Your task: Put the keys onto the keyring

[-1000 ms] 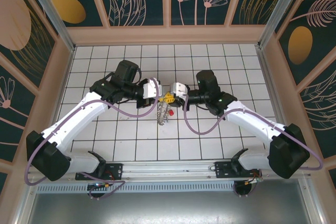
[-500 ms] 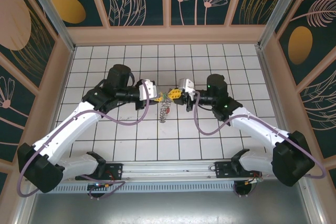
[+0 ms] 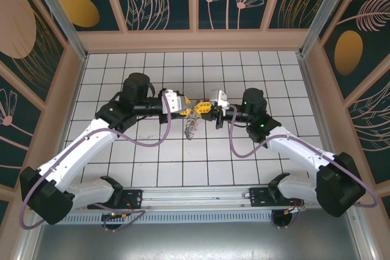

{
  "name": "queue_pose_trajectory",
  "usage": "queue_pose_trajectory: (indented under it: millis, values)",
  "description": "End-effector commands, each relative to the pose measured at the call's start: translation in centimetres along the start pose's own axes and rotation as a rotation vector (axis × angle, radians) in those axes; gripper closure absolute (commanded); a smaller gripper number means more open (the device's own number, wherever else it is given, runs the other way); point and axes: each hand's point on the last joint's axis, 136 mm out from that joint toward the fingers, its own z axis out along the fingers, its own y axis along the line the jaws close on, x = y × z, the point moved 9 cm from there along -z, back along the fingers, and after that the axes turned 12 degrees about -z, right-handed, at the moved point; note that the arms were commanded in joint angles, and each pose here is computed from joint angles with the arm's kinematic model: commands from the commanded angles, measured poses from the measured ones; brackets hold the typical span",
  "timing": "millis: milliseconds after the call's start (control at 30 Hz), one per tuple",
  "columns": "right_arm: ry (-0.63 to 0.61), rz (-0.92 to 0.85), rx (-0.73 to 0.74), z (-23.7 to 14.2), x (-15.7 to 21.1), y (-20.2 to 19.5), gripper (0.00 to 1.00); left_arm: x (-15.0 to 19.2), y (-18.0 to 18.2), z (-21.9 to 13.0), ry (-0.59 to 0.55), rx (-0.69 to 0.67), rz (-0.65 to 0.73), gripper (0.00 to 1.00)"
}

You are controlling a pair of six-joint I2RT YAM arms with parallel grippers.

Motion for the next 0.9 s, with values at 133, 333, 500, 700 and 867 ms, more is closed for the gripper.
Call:
queue_pose_trajectory:
  millis: [133,333,500,700,867]
  values:
    - [-0.089,-0.089,-0.005,-0.1,-2.9,-0.1,1.0,-0.4,0.1,0.4,-0.018,0.055,0.034,0.94]
    - [-0.146,-0.078,0.085,-1.0,-3.6,-0.4,1.0,0.2,-0.1,0.4,0.012,0.048,0.037,1.0]
    - [-0.25,-0.054,0.176,-2.3,-4.4,-0.5,1.0,1.4,-0.3,0.3,0.047,0.004,0.033,1.0]
    - [-0.283,-0.038,0.189,-2.5,-4.4,-0.4,1.0,0.9,-0.3,0.0,-0.014,-0.023,0.021,0.93]
    - [-0.327,-0.034,0.214,-2.7,-4.6,-0.4,1.0,0.9,-0.4,0.6,-0.032,0.038,0.01,0.94]
